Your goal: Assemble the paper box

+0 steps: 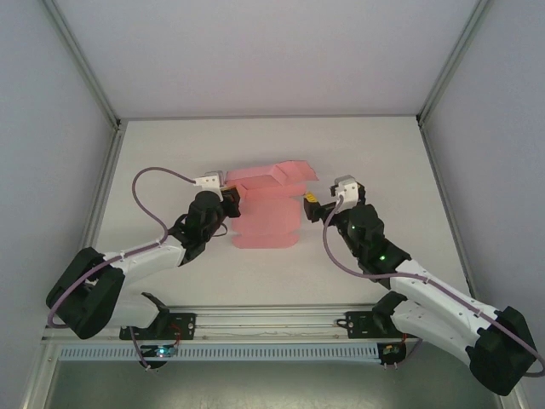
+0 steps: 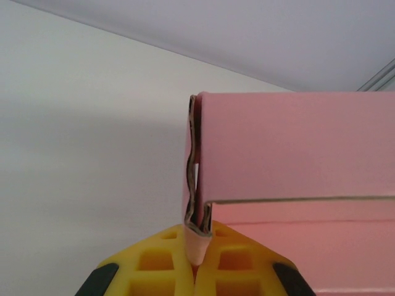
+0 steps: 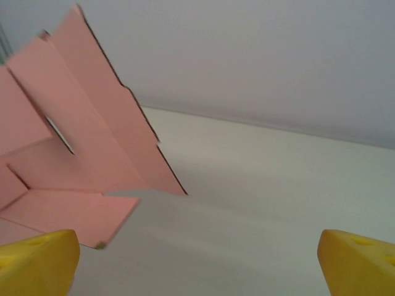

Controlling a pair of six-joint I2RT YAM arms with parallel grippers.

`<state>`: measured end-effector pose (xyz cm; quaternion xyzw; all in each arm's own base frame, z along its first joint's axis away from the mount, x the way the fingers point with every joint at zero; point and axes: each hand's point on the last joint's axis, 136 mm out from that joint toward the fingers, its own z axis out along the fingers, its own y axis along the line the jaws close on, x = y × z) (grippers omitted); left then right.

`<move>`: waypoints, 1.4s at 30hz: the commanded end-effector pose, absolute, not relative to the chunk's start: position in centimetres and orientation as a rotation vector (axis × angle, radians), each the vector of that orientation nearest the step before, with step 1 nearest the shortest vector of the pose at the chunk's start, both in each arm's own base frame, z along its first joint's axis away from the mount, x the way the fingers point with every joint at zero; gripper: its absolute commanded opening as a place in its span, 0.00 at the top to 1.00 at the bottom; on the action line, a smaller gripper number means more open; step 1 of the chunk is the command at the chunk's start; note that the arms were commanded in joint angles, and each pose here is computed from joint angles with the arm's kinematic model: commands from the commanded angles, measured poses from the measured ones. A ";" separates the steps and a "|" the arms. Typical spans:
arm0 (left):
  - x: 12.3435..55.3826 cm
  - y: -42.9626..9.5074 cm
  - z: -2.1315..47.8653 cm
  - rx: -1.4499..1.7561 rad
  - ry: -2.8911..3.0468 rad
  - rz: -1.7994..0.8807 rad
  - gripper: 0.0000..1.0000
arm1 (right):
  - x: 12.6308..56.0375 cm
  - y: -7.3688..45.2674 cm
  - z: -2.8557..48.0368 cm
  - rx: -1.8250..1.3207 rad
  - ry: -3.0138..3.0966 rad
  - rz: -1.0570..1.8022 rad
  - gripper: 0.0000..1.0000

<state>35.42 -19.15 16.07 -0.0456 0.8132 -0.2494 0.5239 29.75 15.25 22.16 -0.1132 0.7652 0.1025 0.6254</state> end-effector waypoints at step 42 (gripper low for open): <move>35.1 -21.8 17.6 0.001 1.915 -0.740 1.00 | 32.3 20.5 19.7 -0.424 1.766 0.497 0.02</move>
